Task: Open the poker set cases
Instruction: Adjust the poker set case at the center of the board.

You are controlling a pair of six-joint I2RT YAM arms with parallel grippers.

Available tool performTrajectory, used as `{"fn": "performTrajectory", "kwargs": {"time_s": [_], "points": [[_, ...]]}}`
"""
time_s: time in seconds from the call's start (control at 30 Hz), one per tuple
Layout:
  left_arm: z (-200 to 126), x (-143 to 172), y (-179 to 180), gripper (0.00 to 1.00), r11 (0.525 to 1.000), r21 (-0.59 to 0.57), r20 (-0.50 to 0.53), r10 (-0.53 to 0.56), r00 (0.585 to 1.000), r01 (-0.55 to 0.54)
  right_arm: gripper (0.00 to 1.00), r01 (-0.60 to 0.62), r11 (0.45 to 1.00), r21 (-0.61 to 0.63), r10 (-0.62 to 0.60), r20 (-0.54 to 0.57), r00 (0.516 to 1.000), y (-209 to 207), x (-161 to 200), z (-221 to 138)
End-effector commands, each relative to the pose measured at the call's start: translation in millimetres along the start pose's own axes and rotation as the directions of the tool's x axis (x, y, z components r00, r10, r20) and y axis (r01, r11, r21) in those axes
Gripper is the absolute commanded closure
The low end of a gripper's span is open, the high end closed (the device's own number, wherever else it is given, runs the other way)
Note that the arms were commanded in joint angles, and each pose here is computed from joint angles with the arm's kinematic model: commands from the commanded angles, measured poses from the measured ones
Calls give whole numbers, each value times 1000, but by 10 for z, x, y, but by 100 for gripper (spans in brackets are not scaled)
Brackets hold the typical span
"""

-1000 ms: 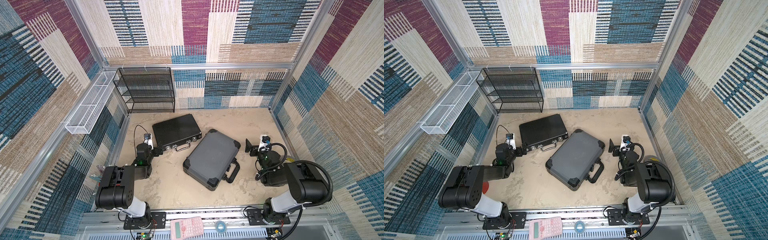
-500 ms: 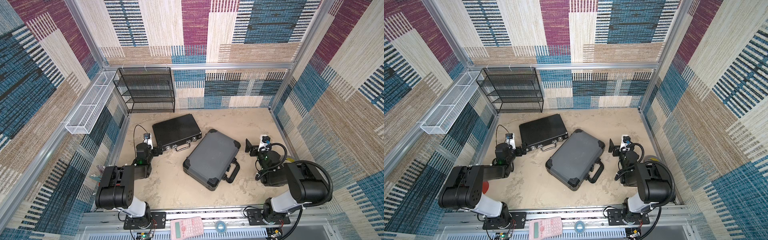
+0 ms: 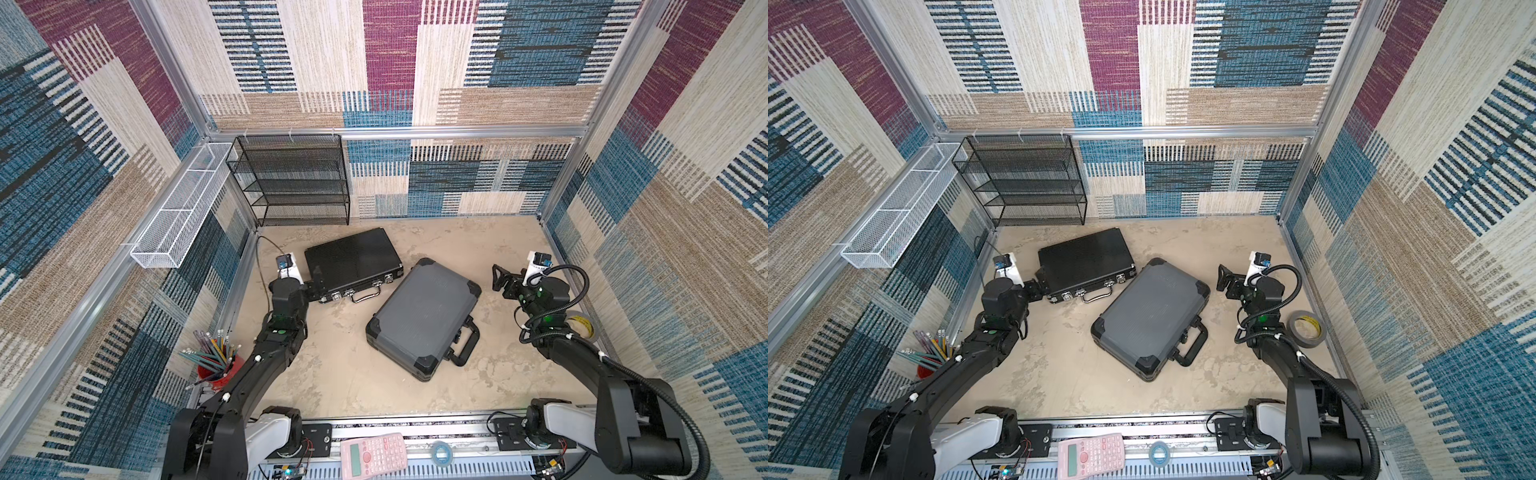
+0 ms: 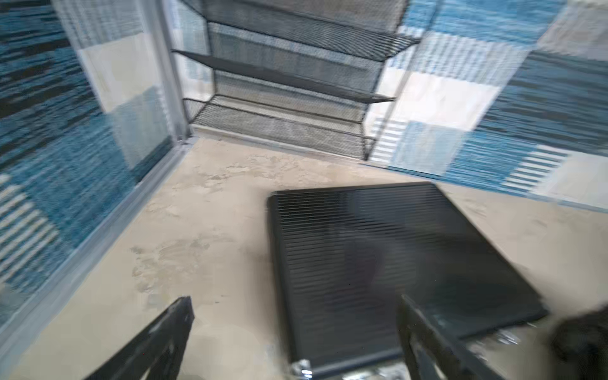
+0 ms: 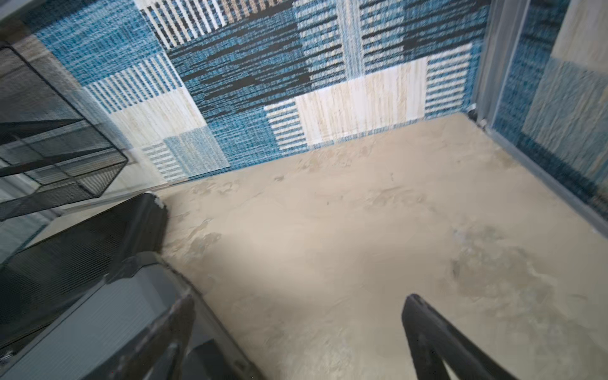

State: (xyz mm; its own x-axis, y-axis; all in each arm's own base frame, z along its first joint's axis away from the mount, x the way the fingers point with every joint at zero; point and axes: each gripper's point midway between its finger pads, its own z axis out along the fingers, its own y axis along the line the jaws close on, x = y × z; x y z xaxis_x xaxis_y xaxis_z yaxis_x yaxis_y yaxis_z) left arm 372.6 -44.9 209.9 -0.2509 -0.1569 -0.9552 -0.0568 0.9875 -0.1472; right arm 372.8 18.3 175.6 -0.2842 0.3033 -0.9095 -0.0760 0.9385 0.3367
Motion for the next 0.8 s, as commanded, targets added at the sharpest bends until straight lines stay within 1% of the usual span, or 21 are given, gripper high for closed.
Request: {"fn": "performTrajectory", "kwargs": {"time_s": [0.0,0.1,0.2,0.3,0.4,0.5,0.63,0.77], "points": [[-114,150,-261,2,1000,22,-68,13,998,-12,1,-140,988,-70,129,-146,981,137,368,-139],[-244,339,-513,0,995,78,-120,-47,992,57,1,-162,983,-83,149,-146,978,158,475,-275],[-427,556,-658,0,990,61,-155,-120,980,131,1,-197,971,-134,175,-163,971,226,605,-352],[-613,770,-819,0,976,65,-186,-191,964,206,1,-229,957,-180,195,-191,962,290,679,-348],[-812,913,-951,0,980,38,-214,-185,959,197,1,-239,942,-237,191,-206,960,385,670,-338],[-959,1027,-1130,0,979,54,-237,-177,955,195,1,-243,929,-278,187,-214,959,459,669,-373],[-1081,1226,-1361,0,972,89,-290,-185,939,219,1,-251,926,-283,189,-228,955,467,754,-444],[-1169,1342,-1501,0,975,94,-297,-167,940,203,1,-252,925,-282,194,-220,956,432,751,-426]]}}
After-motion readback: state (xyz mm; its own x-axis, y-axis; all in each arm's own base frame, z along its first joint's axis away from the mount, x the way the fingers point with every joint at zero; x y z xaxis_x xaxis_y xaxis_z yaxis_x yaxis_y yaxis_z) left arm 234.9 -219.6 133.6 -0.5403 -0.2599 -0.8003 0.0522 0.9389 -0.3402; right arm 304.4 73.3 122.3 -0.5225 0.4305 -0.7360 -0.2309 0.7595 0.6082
